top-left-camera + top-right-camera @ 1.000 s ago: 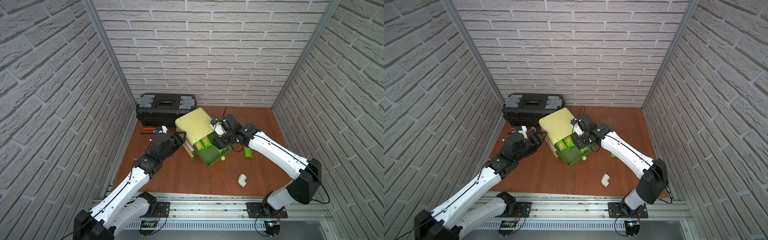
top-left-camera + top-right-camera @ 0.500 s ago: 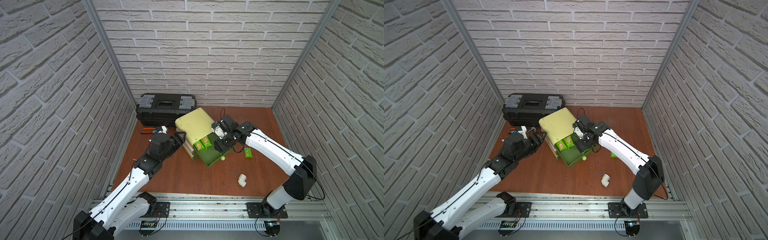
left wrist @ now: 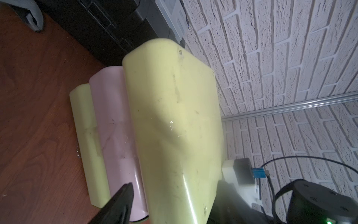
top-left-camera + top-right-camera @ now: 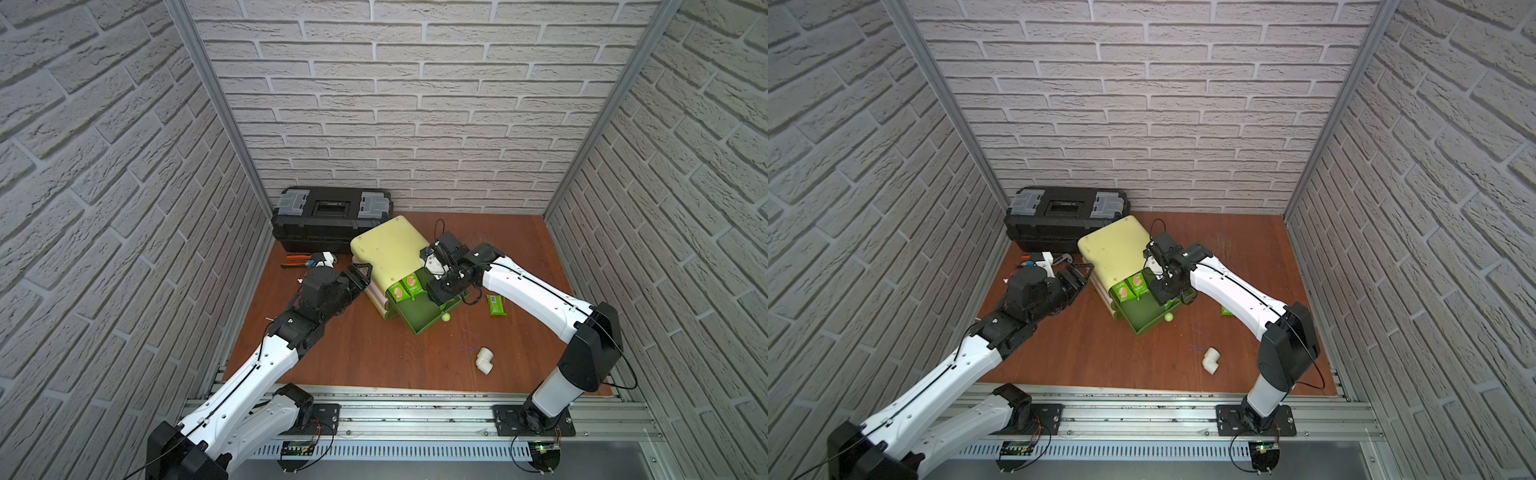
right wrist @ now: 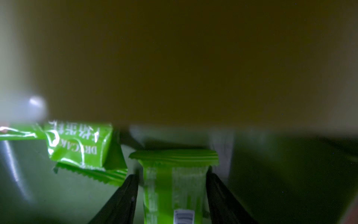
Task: Take the cookies out of the drawer
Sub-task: Pick up the cookie from the drawer.
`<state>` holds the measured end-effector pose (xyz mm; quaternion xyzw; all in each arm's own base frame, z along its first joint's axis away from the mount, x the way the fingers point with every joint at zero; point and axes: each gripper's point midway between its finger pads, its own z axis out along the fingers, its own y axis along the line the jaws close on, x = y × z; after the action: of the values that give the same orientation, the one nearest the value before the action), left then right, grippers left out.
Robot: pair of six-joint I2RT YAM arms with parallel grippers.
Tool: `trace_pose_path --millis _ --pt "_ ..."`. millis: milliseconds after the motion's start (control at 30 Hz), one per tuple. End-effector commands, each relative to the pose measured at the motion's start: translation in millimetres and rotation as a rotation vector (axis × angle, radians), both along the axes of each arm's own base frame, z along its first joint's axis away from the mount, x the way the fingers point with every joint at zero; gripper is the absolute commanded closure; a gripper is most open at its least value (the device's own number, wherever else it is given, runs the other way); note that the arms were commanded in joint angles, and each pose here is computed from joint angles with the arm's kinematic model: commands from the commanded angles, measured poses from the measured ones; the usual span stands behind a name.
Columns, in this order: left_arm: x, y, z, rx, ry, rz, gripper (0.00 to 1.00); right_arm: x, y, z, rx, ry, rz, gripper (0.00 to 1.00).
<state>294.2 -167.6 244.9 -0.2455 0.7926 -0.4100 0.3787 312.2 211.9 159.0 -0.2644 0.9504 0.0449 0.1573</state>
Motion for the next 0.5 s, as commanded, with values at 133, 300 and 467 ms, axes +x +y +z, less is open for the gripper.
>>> trace_pose_path --millis 133,300,467 --pt "1.4 -0.9 4.7 -0.006 -0.019 0.002 0.27 4.0 -1.0 -2.3 -0.012 -0.003 0.005 0.46" --pt "1.7 -1.5 4.4 -0.004 -0.016 0.001 0.27 3.7 -0.2 8.6 0.008 -0.023 0.007 0.55" --pt "2.2 -1.5 5.4 -0.006 -0.017 0.001 0.27 3.0 -0.8 29.8 0.037 -0.064 0.002 0.59"
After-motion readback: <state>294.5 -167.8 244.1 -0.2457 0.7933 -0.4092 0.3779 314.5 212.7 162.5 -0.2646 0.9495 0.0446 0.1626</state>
